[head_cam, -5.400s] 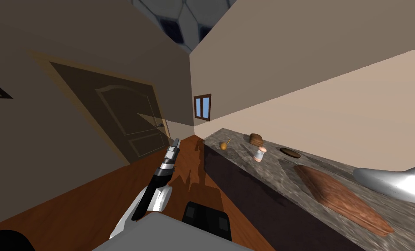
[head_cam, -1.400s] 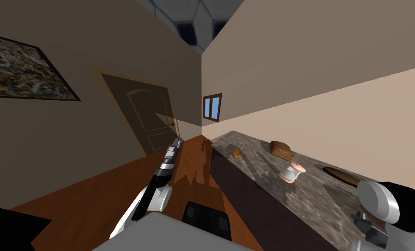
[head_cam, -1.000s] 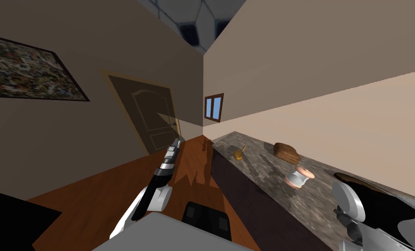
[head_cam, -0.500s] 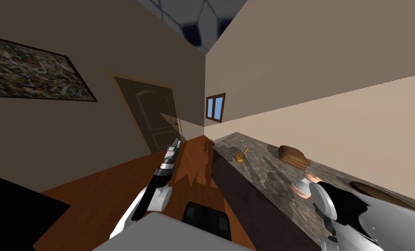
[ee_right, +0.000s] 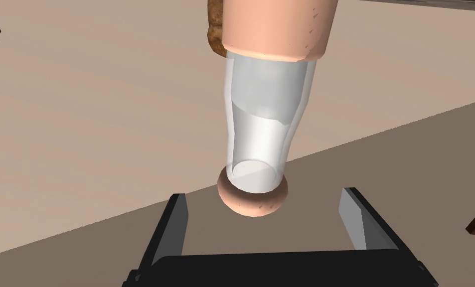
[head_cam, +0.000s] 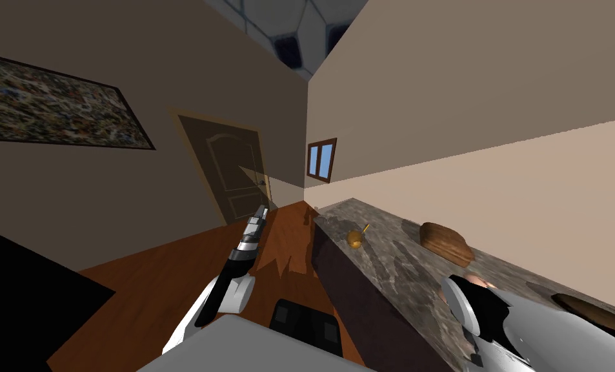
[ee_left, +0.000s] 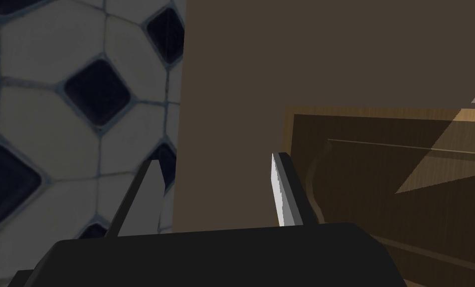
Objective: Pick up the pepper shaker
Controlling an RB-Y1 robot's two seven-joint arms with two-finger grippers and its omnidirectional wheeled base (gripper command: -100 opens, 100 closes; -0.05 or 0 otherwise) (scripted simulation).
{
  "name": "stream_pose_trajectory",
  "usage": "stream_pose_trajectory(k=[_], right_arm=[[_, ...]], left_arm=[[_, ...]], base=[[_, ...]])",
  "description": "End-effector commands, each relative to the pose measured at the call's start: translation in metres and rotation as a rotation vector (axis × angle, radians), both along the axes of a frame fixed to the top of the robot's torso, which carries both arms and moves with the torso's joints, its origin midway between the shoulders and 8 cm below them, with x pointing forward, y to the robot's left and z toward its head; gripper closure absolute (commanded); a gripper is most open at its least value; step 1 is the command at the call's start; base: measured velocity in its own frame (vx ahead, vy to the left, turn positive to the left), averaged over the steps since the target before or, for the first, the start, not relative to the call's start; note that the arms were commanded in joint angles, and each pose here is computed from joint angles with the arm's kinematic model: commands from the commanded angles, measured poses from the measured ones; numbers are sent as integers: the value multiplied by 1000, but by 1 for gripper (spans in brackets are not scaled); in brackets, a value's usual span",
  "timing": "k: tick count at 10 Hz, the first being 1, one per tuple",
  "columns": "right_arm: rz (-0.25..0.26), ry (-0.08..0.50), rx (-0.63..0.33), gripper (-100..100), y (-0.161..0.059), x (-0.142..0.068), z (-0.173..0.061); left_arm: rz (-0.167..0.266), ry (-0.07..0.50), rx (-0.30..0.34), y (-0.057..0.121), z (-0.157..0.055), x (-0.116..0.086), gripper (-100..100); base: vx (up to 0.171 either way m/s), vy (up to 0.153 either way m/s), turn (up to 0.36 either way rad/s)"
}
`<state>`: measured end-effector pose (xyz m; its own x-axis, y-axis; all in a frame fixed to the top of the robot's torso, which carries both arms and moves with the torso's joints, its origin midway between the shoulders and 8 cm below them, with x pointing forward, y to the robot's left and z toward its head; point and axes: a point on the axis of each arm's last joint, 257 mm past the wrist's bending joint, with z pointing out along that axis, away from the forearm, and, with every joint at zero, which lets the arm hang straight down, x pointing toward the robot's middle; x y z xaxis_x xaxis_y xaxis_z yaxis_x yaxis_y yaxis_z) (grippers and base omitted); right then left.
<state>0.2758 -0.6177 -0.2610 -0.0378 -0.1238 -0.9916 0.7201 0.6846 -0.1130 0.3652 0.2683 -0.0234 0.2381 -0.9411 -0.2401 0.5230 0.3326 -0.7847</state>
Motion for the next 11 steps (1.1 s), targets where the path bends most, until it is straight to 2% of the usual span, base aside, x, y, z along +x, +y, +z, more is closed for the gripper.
stream_pose_trajectory(k=[1,3,4,5,6,8,11], right_arm=[[21,-11,-6,-100,5,1,-3],[22,-11,-7,-100,5,1,-2],[23,-12,-8,0,5,1,-2],[21,-69,-5,-100,-3,34,14],[12,-74,15,-100,-7,44,16],[7,-109,41,-100,-15,73,35],[19,-96,38,-100,-28,102,61]], left_arm=[[0,0,0,0,0,0,0],[0,0,0,0,0,0,0],[0,0,0,0,0,0,0],[0,0,0,0,0,0,0],[0,0,0,0,0,0,0],[0,0,0,0,0,0,0],[0,0,0,0,0,0,0]], base=[[138,-157,50],[89,-112,24],[10,-14,1],[157,-28,-283],[88,111,-320],[64,74,-224],[-2,-2,7]])
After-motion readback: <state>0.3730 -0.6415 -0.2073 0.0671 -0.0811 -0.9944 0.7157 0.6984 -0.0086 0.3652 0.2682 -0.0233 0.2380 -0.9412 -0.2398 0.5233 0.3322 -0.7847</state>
